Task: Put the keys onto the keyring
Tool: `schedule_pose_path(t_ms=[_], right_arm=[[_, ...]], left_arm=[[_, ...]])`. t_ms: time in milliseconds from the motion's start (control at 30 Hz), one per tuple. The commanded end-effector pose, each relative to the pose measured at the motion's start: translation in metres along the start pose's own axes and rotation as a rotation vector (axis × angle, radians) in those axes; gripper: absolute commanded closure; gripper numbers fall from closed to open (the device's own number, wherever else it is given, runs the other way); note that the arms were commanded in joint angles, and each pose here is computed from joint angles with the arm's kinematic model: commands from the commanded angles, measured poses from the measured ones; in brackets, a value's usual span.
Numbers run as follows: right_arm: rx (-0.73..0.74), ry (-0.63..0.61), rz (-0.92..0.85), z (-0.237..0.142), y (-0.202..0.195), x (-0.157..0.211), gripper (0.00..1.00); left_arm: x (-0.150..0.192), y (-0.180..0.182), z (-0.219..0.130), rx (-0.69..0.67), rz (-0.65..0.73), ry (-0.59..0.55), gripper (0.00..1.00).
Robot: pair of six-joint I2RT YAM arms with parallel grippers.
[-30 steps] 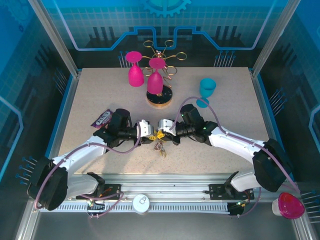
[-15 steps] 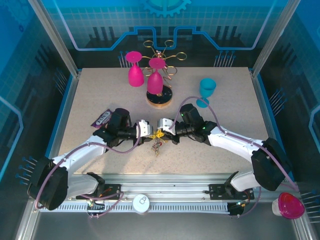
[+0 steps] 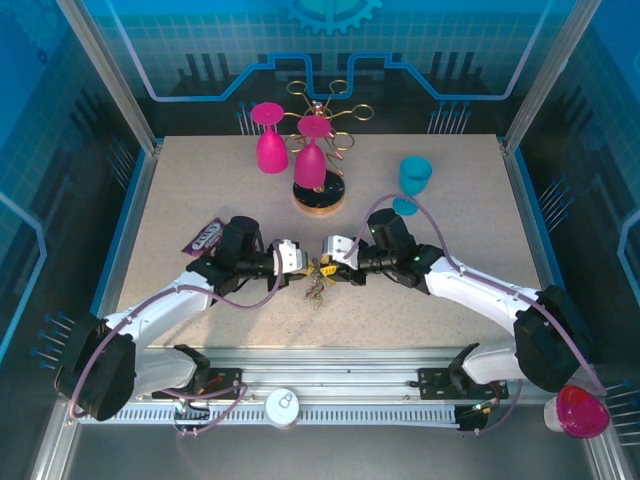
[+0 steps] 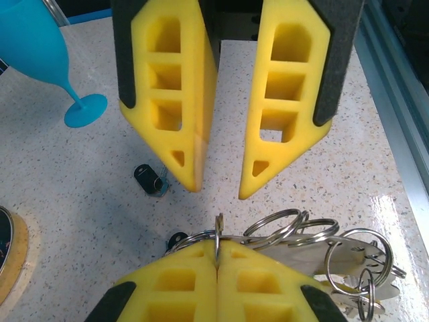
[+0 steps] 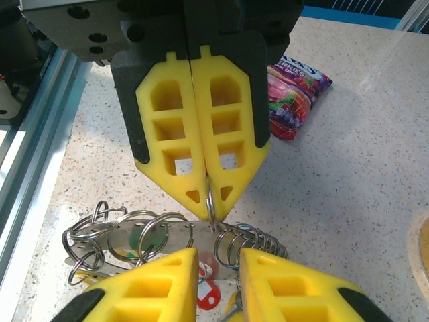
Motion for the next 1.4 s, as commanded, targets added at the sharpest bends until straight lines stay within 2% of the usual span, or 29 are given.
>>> schedule_pose_path(t_ms=[0,133,267,367,567,633,700,800,1033,1367], right_arm=[[-0.032,-0.004,-0.018,0.005,0.003,-0.008,0.78],[-0.014,-0.024,-0.012,0.006,-0.001,-0.012,0.79],[0.131,-0.038,0.109,-0.004,-0.026,-0.008,0.82],[0.321,0.013,0.38,-0.017,-0.055,0.017,0.82],[0.646,0.271,0.898,-0.039,-0.071,0.093,0.8],[0.748,0.341,1.062,-0.046,-0.074,0.11,0.83],[0.73,0.396,1.164,-0.039,-0.075,0.117,0.85],[0.697,0.483,1.207,-0.024,-0.078,0.125,0.83],[0.675,0.507,1.247,-0.008,-0.106,0.14,0.73],[0.661,0.555,1.259,0.003,-0.116,0.154,0.73]], left_arm=[[-0.014,0.006,-0.003,-0.019,0.052,-0.039,1.0],[-0.013,0.006,-0.003,-0.019,0.048,-0.033,1.0],[-0.012,0.008,-0.003,-0.03,0.036,-0.025,1.0],[-0.01,0.007,-0.003,-0.029,0.028,-0.02,1.0],[-0.011,0.007,-0.002,-0.041,0.029,-0.037,1.0],[-0.011,0.008,-0.002,-0.045,0.032,-0.037,1.0],[-0.01,0.006,-0.002,-0.045,0.034,-0.038,1.0],[-0.008,0.004,-0.002,-0.046,0.033,-0.034,1.0],[-0.005,0.0,-0.001,-0.046,0.033,-0.019,1.0],[-0.002,0.0,0.002,-0.037,0.027,-0.015,1.0]])
Point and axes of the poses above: each hand's point on the last joint's axis, 136 mm out from that joint toward the fingers, its own z axis out along the fingers, its own y axis along the line the jaws close on, x = y × z, the point moved 1 cm from there along -z, back along the fingers, and after that the axes turned 9 degrees about z, right-handed, at the moved point
